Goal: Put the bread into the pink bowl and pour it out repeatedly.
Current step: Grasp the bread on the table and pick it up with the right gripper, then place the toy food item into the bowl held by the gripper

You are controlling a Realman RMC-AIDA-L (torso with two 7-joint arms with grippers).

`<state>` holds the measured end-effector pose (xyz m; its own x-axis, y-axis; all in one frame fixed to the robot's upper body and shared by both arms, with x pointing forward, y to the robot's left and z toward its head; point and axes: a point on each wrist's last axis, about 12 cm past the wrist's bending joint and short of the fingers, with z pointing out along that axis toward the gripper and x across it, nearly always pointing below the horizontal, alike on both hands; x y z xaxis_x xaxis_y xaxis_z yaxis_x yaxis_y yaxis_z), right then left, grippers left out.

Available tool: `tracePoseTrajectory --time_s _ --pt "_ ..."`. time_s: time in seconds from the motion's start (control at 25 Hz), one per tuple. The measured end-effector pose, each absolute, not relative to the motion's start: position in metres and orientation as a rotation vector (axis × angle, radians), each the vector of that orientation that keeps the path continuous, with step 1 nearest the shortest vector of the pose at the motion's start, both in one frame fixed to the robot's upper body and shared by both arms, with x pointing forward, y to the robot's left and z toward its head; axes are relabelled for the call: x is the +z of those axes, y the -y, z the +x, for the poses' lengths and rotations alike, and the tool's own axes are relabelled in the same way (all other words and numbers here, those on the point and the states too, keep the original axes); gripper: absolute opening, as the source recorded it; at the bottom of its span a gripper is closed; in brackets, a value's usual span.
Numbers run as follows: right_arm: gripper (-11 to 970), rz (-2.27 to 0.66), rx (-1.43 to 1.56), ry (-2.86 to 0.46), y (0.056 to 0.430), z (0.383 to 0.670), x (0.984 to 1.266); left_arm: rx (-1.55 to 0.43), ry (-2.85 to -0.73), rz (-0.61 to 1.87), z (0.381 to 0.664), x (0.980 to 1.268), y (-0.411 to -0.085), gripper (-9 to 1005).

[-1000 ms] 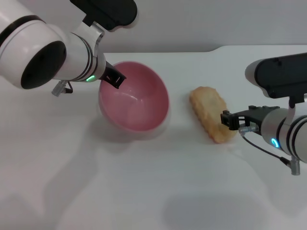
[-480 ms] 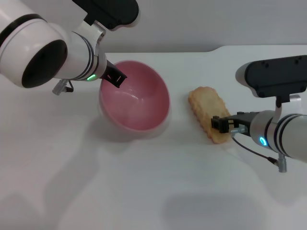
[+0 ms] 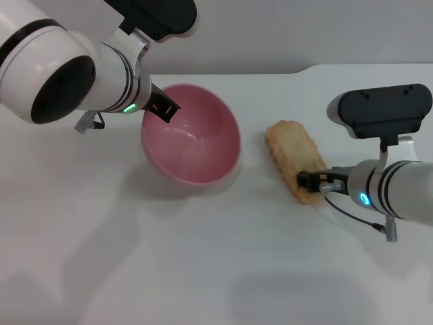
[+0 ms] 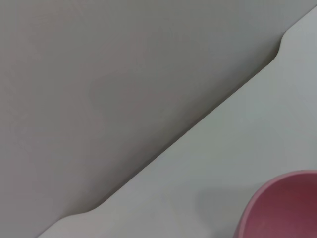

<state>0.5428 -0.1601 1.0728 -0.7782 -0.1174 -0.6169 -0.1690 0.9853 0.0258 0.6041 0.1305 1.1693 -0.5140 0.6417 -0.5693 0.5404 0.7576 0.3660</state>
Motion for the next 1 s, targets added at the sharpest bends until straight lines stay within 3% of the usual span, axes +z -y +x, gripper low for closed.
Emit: tracePoseTrajectory --time_s 0.36,0.6,1.0 --pt "557 -0.215 0.122 -2.461 0.161 0.543 1.075 0.183 -2.24 0.88 0.604 1.169 -0.131 72" --pt "391 -0.26 0.131 -2.421 0.155 0.542 1.085 0.182 -2.24 0.878 0.604 1.169 -0.131 74" --pt "303 -0.3 0.126 -2.261 0.15 0.527 1.139 0.177 -2.233 0.873 0.604 1.168 -0.132 77"
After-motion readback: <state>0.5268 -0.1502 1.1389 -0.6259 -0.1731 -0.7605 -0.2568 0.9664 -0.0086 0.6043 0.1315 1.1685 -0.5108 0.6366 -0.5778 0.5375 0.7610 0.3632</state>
